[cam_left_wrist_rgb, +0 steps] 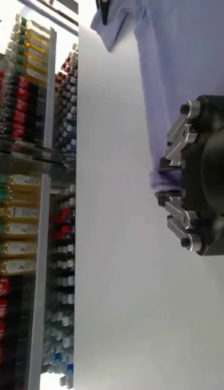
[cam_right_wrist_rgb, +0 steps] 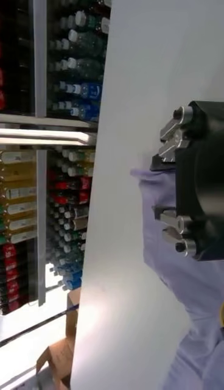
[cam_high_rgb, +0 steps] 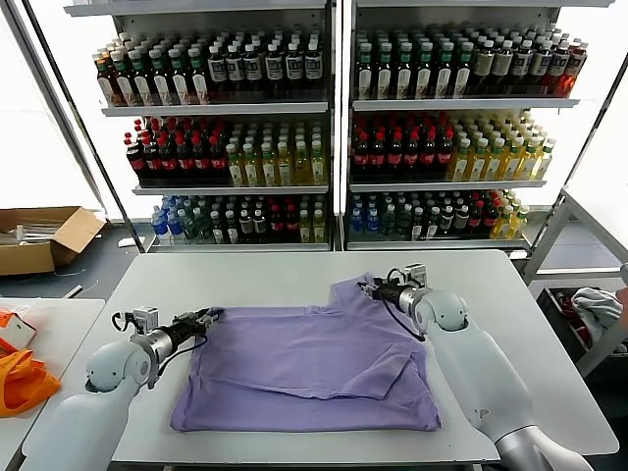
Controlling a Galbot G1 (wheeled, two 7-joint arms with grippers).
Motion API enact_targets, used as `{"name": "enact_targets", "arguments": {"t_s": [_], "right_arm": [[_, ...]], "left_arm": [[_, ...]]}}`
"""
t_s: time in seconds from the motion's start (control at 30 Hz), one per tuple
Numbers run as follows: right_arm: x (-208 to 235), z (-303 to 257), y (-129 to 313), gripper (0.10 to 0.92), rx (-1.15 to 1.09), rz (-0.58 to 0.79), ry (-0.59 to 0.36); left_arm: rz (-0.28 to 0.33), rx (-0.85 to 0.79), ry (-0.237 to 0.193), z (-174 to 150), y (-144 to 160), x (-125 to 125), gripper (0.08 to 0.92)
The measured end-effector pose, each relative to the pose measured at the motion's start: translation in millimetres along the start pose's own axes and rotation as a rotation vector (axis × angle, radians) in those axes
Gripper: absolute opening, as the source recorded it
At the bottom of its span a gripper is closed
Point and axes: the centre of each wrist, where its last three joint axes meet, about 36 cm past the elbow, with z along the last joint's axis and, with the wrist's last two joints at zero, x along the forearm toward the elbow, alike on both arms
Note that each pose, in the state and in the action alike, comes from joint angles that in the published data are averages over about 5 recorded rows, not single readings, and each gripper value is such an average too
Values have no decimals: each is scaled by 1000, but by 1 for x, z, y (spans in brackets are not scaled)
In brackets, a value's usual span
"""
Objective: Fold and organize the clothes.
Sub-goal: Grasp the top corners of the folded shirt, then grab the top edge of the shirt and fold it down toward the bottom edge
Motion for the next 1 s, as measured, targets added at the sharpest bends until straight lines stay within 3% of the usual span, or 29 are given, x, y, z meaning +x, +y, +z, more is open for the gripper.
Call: {"name": "enact_targets", "arguments": {"t_s": [0.17,0.27,0.8,1.0], "right_arm": [[11,-6,3,161,-21,-8,-38],[21,-10,6,112,-32,-20,-69],[107,3,30,107,-59,-73,-215],[150,30,40,107,-62,-71,-239]], "left_arm": [[8,3,-13,0,0,2,99],[9,10,-22,0,1,7,86],[54,54,-167,-11,-13,58,85],[71,42,-193,-5,-25,84,85]]}}
